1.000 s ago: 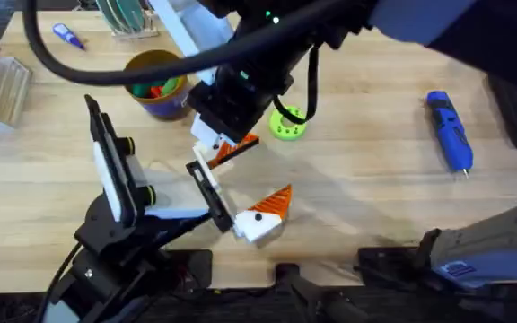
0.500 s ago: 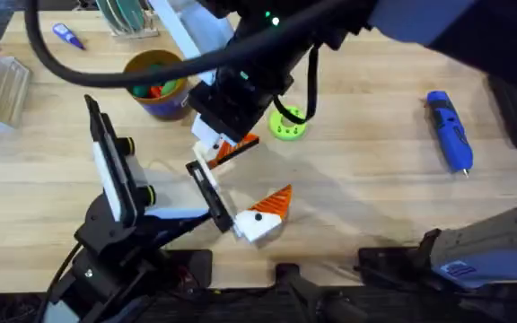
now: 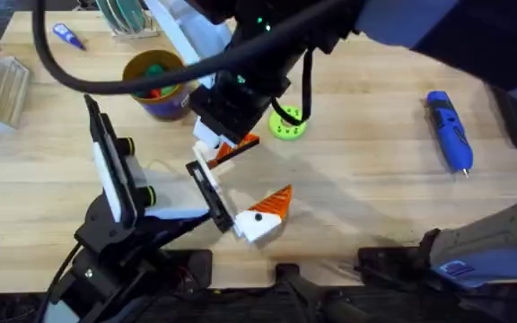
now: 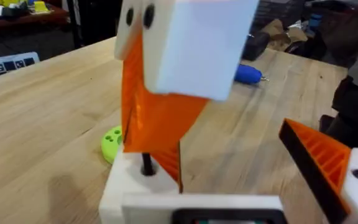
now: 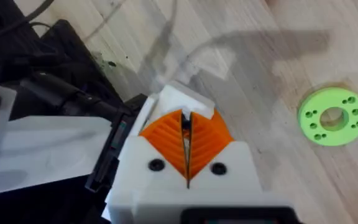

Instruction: Pick up the gripper from the table and insert it into the empty holder that is missing its gripper. Then pick up a screw, insert it into the mounting hole, and use the screwdriver to tighten it. Finally, clean up the table by picking up the vegetable and placing it into the bucket.

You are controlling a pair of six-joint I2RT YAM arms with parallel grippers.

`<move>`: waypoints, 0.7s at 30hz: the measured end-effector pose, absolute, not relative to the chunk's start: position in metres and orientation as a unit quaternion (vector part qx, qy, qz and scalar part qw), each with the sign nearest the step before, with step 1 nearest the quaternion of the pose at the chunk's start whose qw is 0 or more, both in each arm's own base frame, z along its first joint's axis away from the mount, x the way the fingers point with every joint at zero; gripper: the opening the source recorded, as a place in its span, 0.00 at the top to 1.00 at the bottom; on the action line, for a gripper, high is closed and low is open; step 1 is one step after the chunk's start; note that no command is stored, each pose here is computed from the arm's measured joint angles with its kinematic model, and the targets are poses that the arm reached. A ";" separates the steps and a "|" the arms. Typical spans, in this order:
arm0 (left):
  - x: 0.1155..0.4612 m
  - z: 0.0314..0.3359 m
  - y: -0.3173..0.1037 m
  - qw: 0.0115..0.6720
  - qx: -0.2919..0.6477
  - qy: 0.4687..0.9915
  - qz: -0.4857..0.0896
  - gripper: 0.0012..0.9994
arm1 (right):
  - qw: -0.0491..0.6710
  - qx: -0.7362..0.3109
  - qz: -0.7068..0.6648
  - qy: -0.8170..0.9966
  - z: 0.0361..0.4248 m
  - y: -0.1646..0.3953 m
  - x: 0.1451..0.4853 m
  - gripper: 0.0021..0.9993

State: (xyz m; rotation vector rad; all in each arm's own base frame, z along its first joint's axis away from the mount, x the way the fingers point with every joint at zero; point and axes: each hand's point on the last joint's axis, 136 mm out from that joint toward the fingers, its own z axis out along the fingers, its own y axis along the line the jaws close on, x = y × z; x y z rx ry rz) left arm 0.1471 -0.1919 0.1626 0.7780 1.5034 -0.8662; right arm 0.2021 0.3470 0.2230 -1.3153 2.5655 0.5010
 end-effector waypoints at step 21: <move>0.147 0.162 -0.192 0.580 0.333 0.644 -0.371 0.01 | 0.095 -0.448 0.170 0.872 0.217 0.349 0.200 1.00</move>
